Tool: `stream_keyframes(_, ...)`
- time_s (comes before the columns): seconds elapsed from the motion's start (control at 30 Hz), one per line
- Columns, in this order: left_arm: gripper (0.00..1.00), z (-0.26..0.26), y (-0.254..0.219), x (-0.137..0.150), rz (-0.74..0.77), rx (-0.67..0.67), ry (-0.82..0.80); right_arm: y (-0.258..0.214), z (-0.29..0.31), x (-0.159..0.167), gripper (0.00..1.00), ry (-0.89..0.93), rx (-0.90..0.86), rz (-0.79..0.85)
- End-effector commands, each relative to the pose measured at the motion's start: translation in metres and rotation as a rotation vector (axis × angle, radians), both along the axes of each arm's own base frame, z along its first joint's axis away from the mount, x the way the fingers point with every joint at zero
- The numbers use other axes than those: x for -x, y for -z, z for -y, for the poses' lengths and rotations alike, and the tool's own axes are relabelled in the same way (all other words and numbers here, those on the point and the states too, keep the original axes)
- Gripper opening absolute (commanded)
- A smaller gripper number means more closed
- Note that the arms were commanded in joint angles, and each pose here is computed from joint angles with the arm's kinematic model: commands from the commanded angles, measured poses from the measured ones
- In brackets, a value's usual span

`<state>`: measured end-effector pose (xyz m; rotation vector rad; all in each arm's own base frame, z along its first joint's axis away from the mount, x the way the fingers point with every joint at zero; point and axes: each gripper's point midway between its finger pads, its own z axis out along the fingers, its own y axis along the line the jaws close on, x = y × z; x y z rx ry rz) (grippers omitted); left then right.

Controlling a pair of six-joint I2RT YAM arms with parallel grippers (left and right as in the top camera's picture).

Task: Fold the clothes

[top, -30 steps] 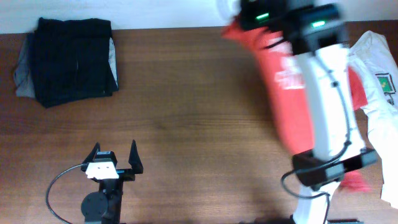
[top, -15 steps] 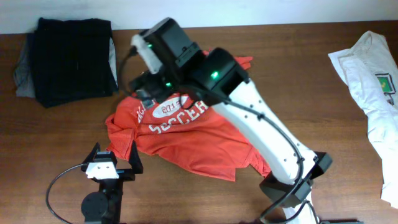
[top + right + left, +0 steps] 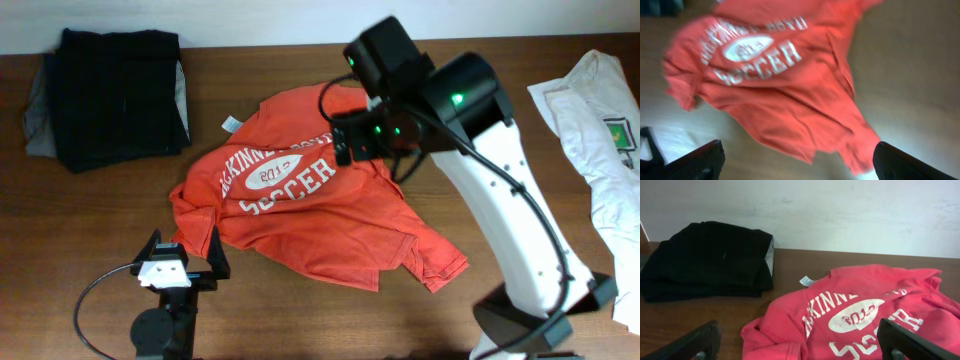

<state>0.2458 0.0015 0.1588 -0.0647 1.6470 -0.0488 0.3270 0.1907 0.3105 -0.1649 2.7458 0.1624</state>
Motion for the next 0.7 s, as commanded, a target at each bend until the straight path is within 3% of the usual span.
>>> stream_keyframes(0.0,0.99,0.000,0.003,0.000,-0.002,-0.008,0.005,0.005,0.056,0.043,0.98,0.224,0.078,-0.013)
stream_keyframes(0.07,0.99,0.000,0.003,0.000,-0.002,-0.008,0.005,0.035,0.070,0.070,0.98,0.308,0.110,-0.113)
stream_keyframes(0.17,0.99,0.000,0.003,0.000,-0.002,-0.008,0.005,0.108,0.068,0.119,0.99,0.252,0.204,-0.357)
stream_keyframes(0.23,0.99,0.000,0.003,0.000,-0.002,-0.008,0.005,0.167,0.045,0.142,0.99,0.189,0.169,-0.477)
stream_keyframes(0.3,0.99,0.000,0.003,0.000,-0.003,-0.008,0.005,0.212,0.030,0.154,0.84,0.135,0.146,-0.497)
stream_keyframes(0.5,0.99,0.000,0.003,0.000,-0.003,-0.008,0.005,0.276,0.020,0.159,0.79,0.174,0.060,-0.463)
stream_keyframes(0.67,0.99,0.000,0.003,0.000,-0.003,-0.008,0.005,0.299,0.024,0.165,0.75,0.173,0.036,-0.462)
